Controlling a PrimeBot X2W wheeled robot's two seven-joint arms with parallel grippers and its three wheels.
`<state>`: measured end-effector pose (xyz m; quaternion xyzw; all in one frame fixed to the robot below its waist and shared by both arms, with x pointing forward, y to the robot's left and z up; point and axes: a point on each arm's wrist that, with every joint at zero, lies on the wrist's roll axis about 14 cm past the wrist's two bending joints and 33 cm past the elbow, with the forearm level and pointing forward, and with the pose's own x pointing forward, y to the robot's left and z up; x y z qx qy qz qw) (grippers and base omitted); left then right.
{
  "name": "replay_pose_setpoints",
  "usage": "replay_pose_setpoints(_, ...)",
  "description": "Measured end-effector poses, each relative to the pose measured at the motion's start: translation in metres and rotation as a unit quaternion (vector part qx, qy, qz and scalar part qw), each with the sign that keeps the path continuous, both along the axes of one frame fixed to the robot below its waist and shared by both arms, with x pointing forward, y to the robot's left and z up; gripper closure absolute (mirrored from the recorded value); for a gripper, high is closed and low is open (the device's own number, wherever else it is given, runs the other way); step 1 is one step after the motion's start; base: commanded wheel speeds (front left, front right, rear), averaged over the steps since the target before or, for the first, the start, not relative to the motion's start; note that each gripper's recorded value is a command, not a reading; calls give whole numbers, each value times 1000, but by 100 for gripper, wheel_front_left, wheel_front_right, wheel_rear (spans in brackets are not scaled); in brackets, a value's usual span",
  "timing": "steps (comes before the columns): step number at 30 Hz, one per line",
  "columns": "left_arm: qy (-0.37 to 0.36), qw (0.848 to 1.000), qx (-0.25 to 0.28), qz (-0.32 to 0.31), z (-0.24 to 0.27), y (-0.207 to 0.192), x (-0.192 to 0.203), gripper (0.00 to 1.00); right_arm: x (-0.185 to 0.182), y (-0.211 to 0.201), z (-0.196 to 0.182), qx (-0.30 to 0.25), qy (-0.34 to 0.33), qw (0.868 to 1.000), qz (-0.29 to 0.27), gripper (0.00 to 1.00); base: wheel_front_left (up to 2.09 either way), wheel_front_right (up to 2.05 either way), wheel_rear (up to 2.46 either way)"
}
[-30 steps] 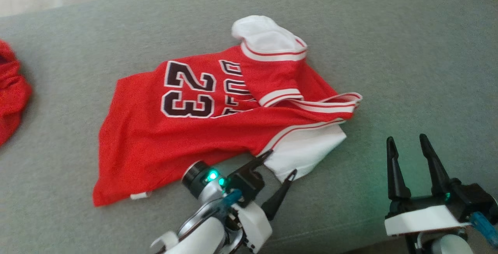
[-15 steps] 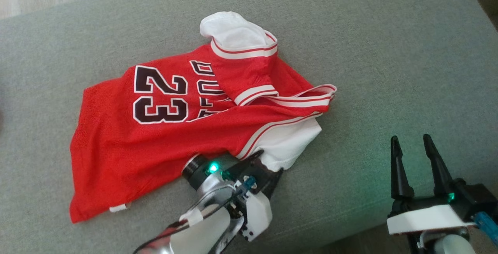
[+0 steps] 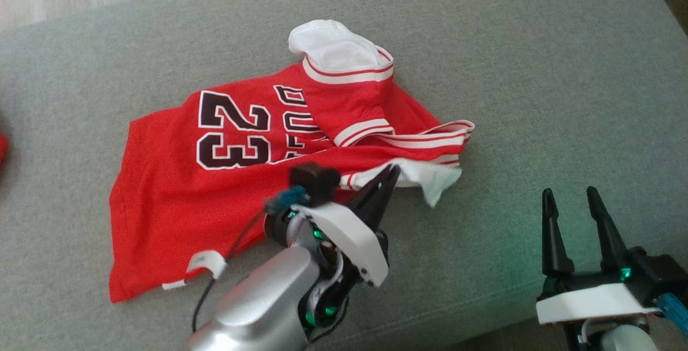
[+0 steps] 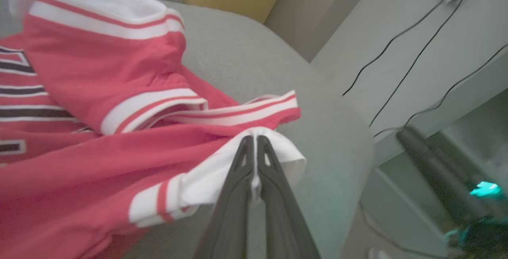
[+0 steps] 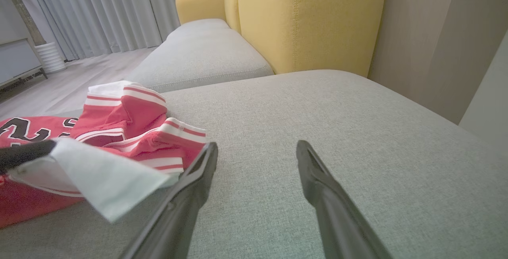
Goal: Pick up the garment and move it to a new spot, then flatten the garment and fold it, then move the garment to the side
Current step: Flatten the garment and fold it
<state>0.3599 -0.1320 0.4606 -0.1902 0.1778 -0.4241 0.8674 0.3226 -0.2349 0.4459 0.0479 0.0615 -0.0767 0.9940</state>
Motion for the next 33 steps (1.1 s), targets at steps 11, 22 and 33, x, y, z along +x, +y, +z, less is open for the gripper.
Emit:
replay_pose_setpoints(11, 116, 989, 79, -47, -58, 1, -43, 0, -1, -1, -1, 1, 2, 1000, -1, 0, 0, 0, 0)
replay_pose_setpoints(22, 47, 998, 19, 22, -25, 18, -40, 0, -7, -9, 11, -6, -20, 1000, -11, 0, 0, 0, 0)
replay_pose_setpoints(33, -92, 947, 49, 303, 23, 164, 0, 0, 2, 11, 18, -19, -32, 999, 32, 0, 0, 0, 0)
